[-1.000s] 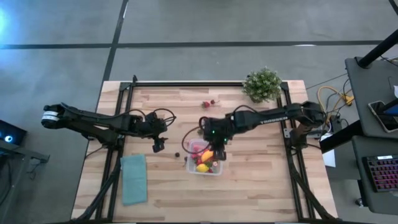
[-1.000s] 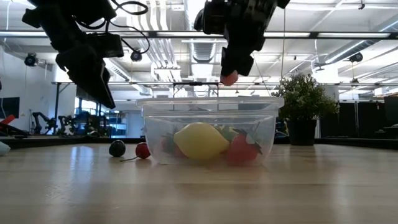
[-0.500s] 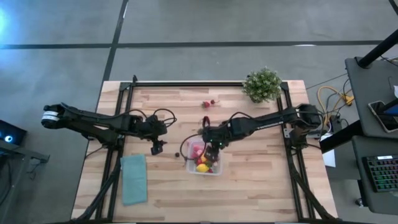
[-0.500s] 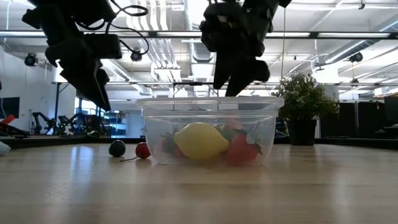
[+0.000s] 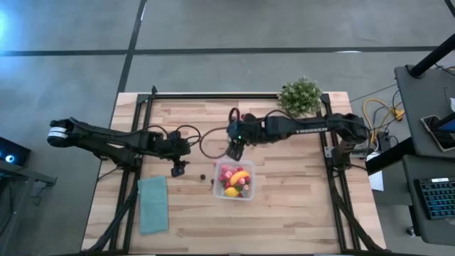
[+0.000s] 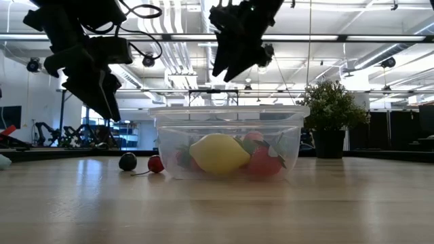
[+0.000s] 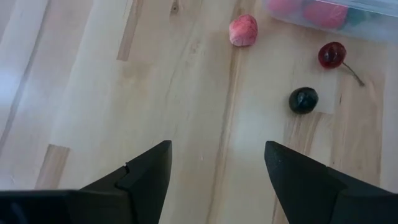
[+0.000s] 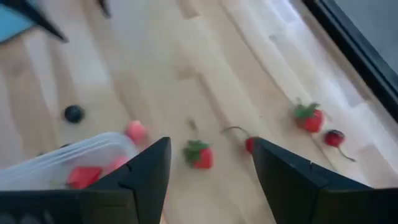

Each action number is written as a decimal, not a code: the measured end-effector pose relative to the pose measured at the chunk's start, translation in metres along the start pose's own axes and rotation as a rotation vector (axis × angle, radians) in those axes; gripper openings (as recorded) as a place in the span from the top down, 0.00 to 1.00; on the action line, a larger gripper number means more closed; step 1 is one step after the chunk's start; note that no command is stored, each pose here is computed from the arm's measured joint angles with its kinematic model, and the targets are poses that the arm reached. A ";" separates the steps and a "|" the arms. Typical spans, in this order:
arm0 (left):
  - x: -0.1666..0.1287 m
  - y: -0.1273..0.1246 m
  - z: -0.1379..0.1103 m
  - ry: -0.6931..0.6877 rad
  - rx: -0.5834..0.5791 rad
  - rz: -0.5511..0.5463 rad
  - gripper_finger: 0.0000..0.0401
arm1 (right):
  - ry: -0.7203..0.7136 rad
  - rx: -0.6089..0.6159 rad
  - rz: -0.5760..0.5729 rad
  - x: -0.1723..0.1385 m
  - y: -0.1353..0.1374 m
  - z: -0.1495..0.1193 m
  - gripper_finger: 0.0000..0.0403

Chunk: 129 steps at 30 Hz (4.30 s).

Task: Pick and placing Produce into tupperware
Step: Put the red strawberry into the transparent container

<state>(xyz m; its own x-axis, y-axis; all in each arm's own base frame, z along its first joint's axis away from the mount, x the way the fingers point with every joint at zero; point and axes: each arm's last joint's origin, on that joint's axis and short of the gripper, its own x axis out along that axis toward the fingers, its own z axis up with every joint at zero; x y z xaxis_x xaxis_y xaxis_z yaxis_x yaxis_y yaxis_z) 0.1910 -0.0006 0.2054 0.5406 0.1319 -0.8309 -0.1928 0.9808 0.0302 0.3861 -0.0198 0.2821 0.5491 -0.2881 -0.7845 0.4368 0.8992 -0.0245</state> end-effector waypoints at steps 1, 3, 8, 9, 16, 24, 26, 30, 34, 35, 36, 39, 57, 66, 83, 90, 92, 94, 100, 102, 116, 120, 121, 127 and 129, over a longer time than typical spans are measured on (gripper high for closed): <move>0.000 0.000 0.000 -0.001 0.008 0.004 0.40 | 0.008 0.025 -0.012 0.001 -0.006 0.002 0.46; 0.000 0.001 0.000 -0.006 0.025 0.031 0.40 | 0.052 0.082 -0.044 0.003 -0.023 0.003 0.46; 0.001 0.010 0.003 -0.028 0.027 0.117 0.40 | 0.163 0.097 -0.138 0.014 -0.068 -0.001 0.46; 0.001 0.012 0.003 -0.025 0.025 0.125 0.40 | 0.173 0.068 -0.147 0.017 -0.076 -0.001 0.46; 0.010 0.031 0.007 -0.006 -0.009 0.177 0.40 | 0.246 -0.216 -0.158 0.038 -0.111 0.000 0.46; 0.029 0.041 0.011 0.025 -0.054 0.149 0.40 | 0.336 -0.272 -0.141 0.066 -0.133 -0.007 0.46; 0.032 0.044 0.013 0.022 -0.044 0.153 0.40 | 0.326 -0.230 -0.153 0.064 -0.135 -0.006 0.46; 0.040 0.053 0.027 -0.068 0.037 0.130 0.40 | 0.295 -0.163 -0.163 0.055 -0.134 -0.003 0.46; 0.056 0.073 0.043 -0.169 0.087 0.072 0.40 | 0.257 -0.086 -0.172 0.038 -0.133 0.001 0.46; 0.061 0.080 0.047 -0.186 0.075 0.060 0.40 | 0.252 -0.067 -0.174 0.032 -0.134 0.001 0.46; 0.066 0.088 0.050 -0.203 0.059 0.044 0.40 | 0.246 -0.051 -0.175 0.027 -0.132 0.002 0.46; 0.080 0.112 0.061 -0.257 0.014 -0.021 0.40 | 0.207 -0.009 -0.176 0.005 -0.131 0.004 0.46; 0.149 0.164 0.115 -0.389 0.068 -0.045 0.40 | 0.063 0.040 -0.257 -0.055 -0.137 0.009 0.46; 0.163 0.172 0.130 -0.385 0.015 -0.058 0.40 | 0.072 0.027 -0.257 -0.053 -0.137 0.008 0.46; 0.152 0.179 0.151 -0.209 0.070 0.013 0.40 | 0.043 0.044 -0.256 -0.052 -0.137 0.010 0.46; 0.150 0.180 0.156 -0.227 0.080 0.011 0.40 | 0.041 0.059 -0.256 -0.052 -0.137 0.010 0.46; 0.151 0.180 0.155 -0.224 0.081 0.007 0.40 | 0.041 0.059 -0.256 -0.052 -0.137 0.010 0.46; 0.151 0.180 0.155 -0.224 0.081 0.006 0.40 | 0.041 0.059 -0.256 -0.052 -0.137 0.010 0.46; 0.153 0.180 0.155 -0.219 0.080 0.009 0.40 | 0.041 0.055 -0.256 -0.052 -0.137 0.010 0.46; 0.158 0.181 0.153 -0.202 0.072 0.011 0.40 | 0.041 0.054 -0.256 -0.052 -0.137 0.010 0.46; 0.170 0.180 0.152 -0.180 0.070 0.011 0.40 | 0.051 0.017 -0.256 -0.051 -0.137 0.009 0.46; 0.173 0.179 0.151 -0.192 0.077 0.013 0.40 | 0.052 0.021 -0.261 -0.051 -0.140 0.009 0.46; 0.174 0.179 0.151 -0.191 0.078 0.013 0.40 | 0.052 0.023 -0.263 -0.051 -0.141 0.009 0.46; 0.181 0.175 0.151 -0.185 0.092 0.032 0.42 | 0.055 0.028 -0.268 -0.050 -0.144 0.009 0.46; 0.181 0.175 0.152 -0.186 0.105 0.042 0.45 | 0.056 0.028 -0.268 -0.050 -0.144 0.009 0.46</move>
<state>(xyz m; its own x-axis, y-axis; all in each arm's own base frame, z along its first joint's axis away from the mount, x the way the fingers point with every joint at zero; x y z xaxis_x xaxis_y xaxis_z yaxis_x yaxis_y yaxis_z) 0.3792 0.2162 0.1448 0.6774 0.1879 -0.7112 -0.1372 0.9821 0.1289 0.3020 -0.1375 0.3307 0.3719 -0.4951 -0.7852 0.5812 0.7838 -0.2188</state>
